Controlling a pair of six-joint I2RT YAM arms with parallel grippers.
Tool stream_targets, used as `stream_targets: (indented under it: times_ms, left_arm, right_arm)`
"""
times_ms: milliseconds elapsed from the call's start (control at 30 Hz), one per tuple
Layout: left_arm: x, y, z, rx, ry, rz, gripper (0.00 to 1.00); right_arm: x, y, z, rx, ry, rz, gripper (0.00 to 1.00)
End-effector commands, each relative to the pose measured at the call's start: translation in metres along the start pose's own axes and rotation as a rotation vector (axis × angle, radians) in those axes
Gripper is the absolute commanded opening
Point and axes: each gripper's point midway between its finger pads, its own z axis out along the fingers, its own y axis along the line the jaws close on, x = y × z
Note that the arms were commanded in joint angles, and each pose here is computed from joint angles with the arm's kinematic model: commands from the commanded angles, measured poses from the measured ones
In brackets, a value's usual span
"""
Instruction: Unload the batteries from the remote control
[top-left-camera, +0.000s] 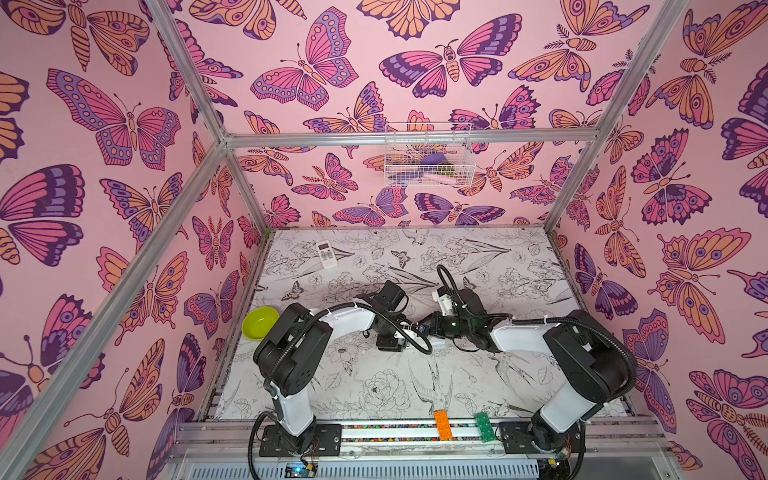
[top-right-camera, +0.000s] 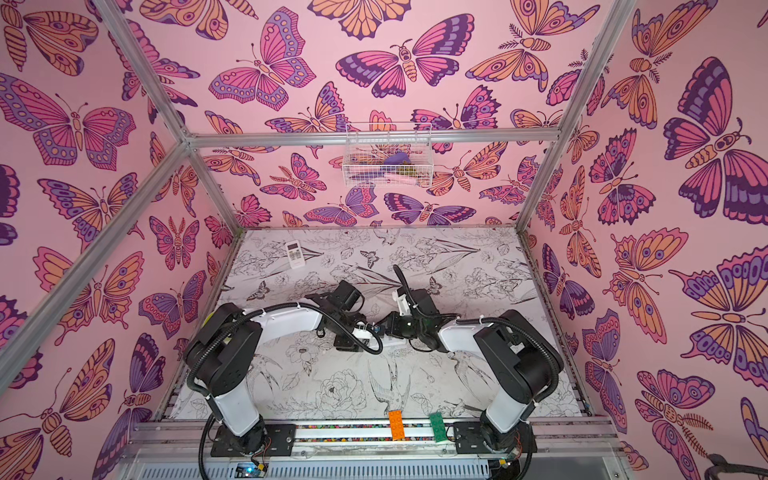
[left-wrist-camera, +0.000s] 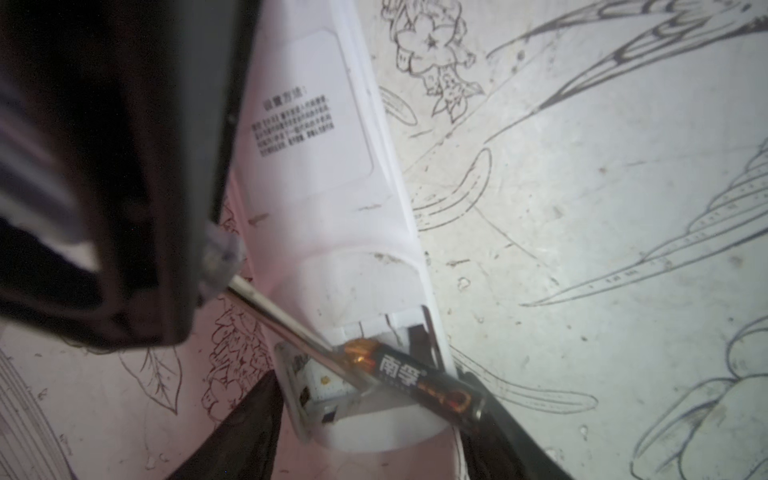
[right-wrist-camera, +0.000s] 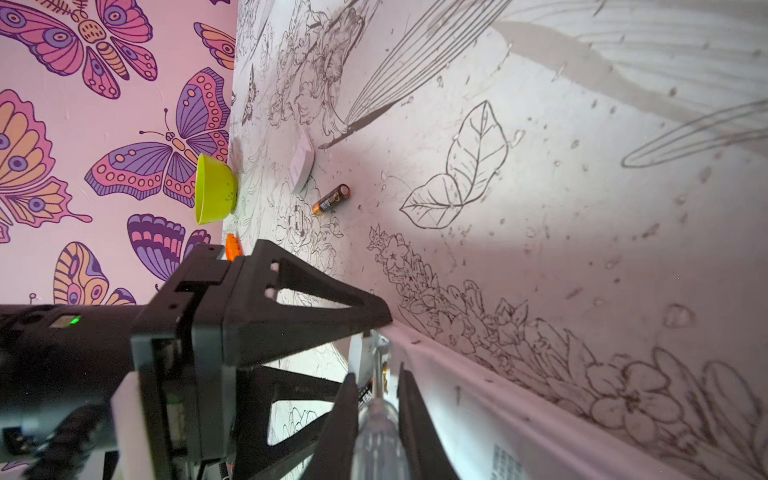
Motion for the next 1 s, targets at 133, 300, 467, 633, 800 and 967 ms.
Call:
stream_targets:
  times_ms: [133,300,467,633,800,967]
  left_arm:
    - [-0.020,-0.010,-0.023,0.022,-0.063,-0.009,0.73]
    - [-0.027,-0.016,-0.026,0.020,-0.033,-0.017,0.70]
    - [-0.031,-0.034,-0.028,0.036,0.019,-0.064,0.67]
    - [-0.023,-0.045,-0.024,0.055,0.040,-0.043,0.66]
    - [-0.019,-0.042,-0.014,0.040,0.045,0.022,0.61]
    - [-0.016,-0.031,-0.009,-0.001,0.073,0.000,0.52]
  right_arm:
    - [0.004,0.009,-0.001,-0.023,0.036,-0.012,0.00]
    - [0.004,0.002,0.001,-0.012,0.015,0.009,0.00]
    - [0.004,-0.002,0.002,-0.005,0.003,0.019,0.00]
    - [0.006,-0.005,0.005,-0.002,0.016,0.023,0.00]
    - [0.008,-0.008,0.008,-0.001,0.023,0.026,0.00]
    - [0.006,-0.008,0.007,-0.002,0.011,0.025,0.00]
